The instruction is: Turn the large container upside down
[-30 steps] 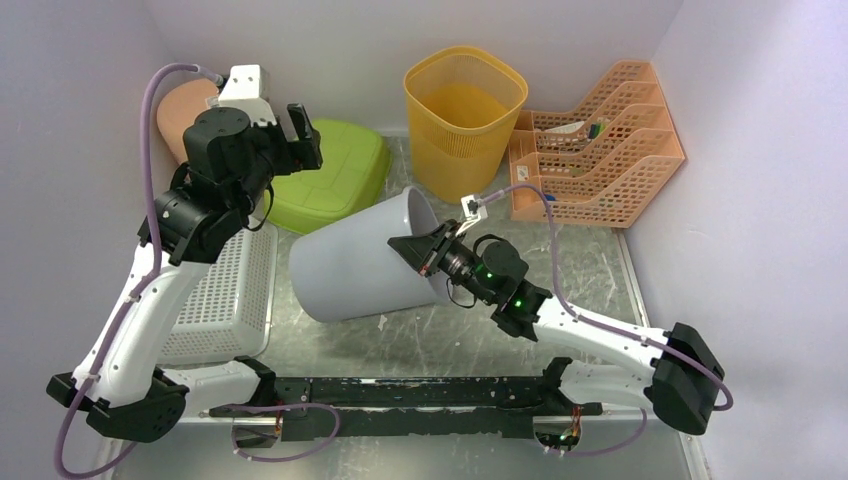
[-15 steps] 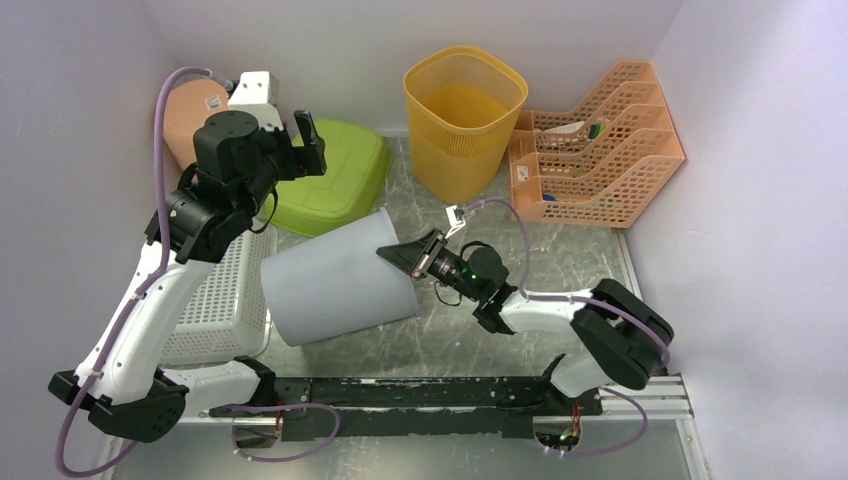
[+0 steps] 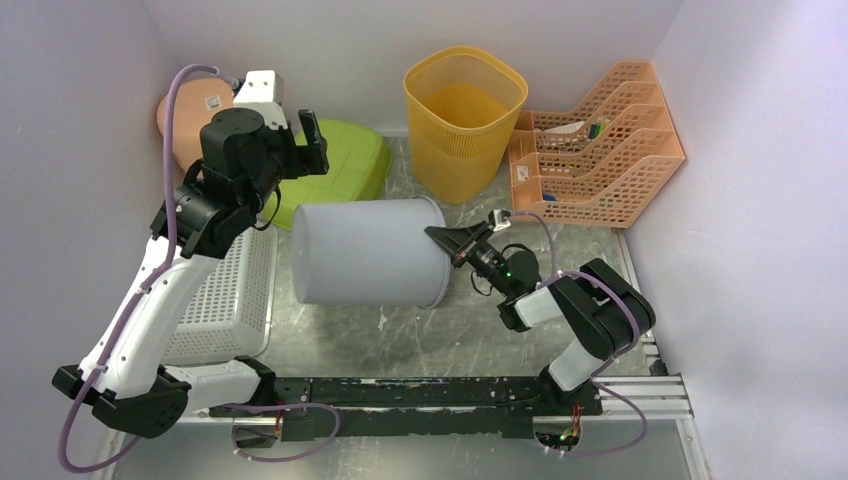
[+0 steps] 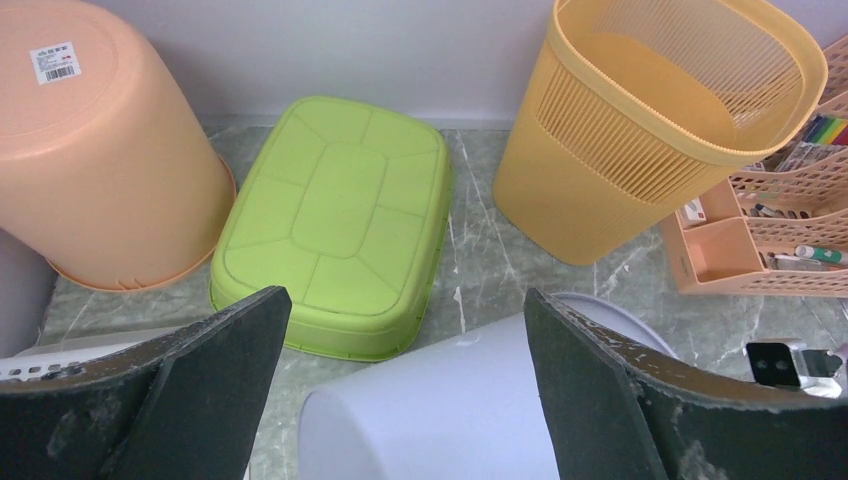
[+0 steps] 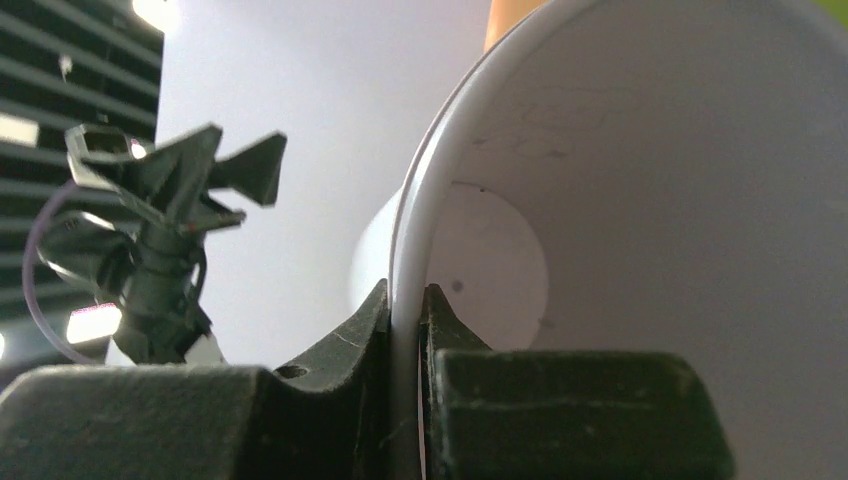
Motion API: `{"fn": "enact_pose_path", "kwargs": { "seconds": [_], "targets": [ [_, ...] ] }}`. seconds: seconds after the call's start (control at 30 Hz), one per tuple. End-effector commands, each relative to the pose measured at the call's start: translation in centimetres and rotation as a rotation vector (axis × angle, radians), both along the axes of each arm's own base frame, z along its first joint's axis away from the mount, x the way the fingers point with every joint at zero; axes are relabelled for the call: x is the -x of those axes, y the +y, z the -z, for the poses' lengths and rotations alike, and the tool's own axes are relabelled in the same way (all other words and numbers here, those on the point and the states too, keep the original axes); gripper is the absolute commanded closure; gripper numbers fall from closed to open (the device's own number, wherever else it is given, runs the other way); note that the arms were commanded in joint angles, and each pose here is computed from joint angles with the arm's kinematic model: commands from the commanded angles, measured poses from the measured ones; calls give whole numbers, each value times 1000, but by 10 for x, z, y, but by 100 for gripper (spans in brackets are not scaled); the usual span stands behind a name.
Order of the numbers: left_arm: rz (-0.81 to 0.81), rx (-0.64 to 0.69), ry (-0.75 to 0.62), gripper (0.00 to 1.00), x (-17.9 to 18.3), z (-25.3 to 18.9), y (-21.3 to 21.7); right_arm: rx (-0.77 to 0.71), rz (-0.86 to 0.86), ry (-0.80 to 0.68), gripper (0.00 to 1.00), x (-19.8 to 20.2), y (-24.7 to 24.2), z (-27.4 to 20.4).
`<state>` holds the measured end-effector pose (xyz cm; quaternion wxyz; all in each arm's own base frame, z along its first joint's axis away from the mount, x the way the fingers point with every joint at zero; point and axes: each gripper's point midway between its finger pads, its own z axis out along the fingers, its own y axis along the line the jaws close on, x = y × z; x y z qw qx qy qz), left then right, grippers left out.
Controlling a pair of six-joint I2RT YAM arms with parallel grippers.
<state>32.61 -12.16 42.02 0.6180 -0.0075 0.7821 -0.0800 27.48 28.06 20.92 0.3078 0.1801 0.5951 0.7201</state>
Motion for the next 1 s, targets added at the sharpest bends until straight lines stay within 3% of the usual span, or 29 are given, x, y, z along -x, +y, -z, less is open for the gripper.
{"fn": "enact_pose_path", "kwargs": {
  "seconds": [0.0,0.13,0.27,0.43,0.73,0.97],
  "targets": [
    [-14,-6,-27,1,0,-12,4,-81,-52,-104,100,22,-19,-15],
    [-1,-1,-21,0,-3,-13,0,-99,-108,-100,100,17,-1,-18],
    [-8,-10,-19,0,-3,-12,2,-74,-115,-29,100,6,12,9],
    [-26,-37,-7,0,-3,-6,6,-6,-63,61,100,-2,-6,48],
    [-5,-34,14,0,-9,8,-3,95,-6,89,100,-6,-44,79],
    [-17,-45,26,0,-8,19,0,157,34,164,57,-11,-72,112]
  ]
}}
